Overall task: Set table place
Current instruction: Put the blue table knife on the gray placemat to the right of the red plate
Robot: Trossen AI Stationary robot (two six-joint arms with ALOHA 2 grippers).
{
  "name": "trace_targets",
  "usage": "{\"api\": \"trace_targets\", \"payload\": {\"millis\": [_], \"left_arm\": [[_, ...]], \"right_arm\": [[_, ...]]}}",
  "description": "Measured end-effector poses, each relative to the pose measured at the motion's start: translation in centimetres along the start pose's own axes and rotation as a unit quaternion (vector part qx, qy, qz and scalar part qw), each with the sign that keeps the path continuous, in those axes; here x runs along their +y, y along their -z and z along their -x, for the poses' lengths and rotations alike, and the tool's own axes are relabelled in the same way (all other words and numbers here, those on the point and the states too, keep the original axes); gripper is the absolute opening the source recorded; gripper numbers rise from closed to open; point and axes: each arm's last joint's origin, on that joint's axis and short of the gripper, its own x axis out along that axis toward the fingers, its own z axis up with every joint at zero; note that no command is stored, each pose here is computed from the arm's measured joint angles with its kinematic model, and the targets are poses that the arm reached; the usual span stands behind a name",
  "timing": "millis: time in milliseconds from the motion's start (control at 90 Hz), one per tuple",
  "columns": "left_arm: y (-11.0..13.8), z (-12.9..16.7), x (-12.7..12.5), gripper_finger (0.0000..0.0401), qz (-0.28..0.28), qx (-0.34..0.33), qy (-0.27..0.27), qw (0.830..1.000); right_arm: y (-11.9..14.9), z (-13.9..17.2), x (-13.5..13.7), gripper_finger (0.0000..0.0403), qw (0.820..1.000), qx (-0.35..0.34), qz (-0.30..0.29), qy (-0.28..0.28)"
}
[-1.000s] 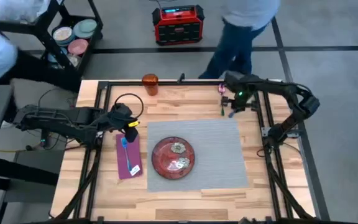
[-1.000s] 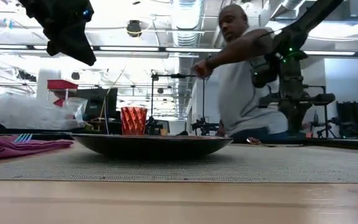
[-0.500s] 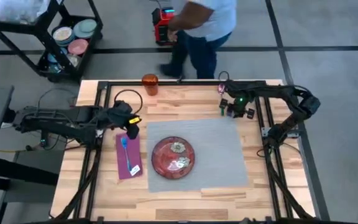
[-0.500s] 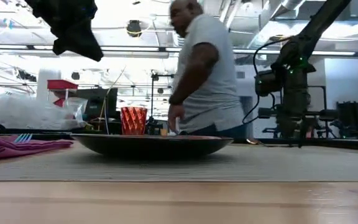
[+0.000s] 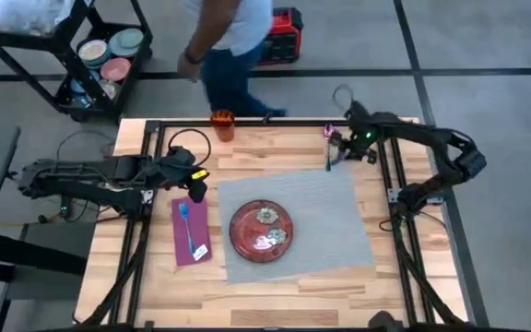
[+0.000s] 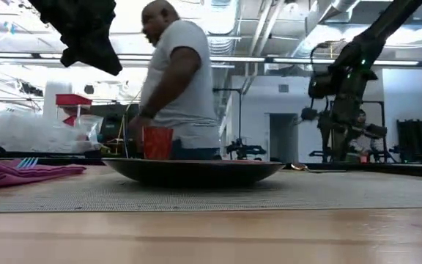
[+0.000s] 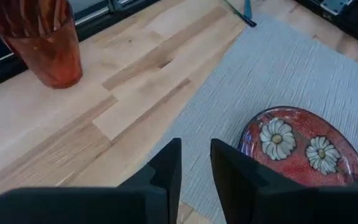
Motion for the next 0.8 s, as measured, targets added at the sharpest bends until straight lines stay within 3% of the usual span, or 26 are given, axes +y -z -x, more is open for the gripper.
{"api": "trace_targets", "payload": {"millis": [156,300,456,600,800], "left_arm": [[0.0,0.0,0.0,0.0068,0.001,0.000,0.001,1.000],[0.0,0.0,0.0,0.0067,-0.001,-0.001,0.001,1.000],[0.0,0.0,0.0,0.0067,-0.003,-0.001,0.001,1.000],[0.2,0.0,0.0,0.0067,-0.003,0.007,-0.003,1.000],[0.2,0.0,0.1,0.0067,-0.017,0.008,-0.004,1.000]], "right_arm": [[-2.7,2.5,-0.9,0.0073,0.996,-0.080,-0.029,0.019],[-4.4,2.0,-0.7,0.0009,0.997,-0.072,-0.024,0.025],[-5.3,0.6,-0.4,0.0001,0.997,-0.048,-0.032,0.057],[-4.8,-1.2,-0.4,0.0000,0.991,0.015,0.000,0.131],[-4.6,-2.7,-0.1,0.0000,0.985,0.012,0.025,0.171]]}}
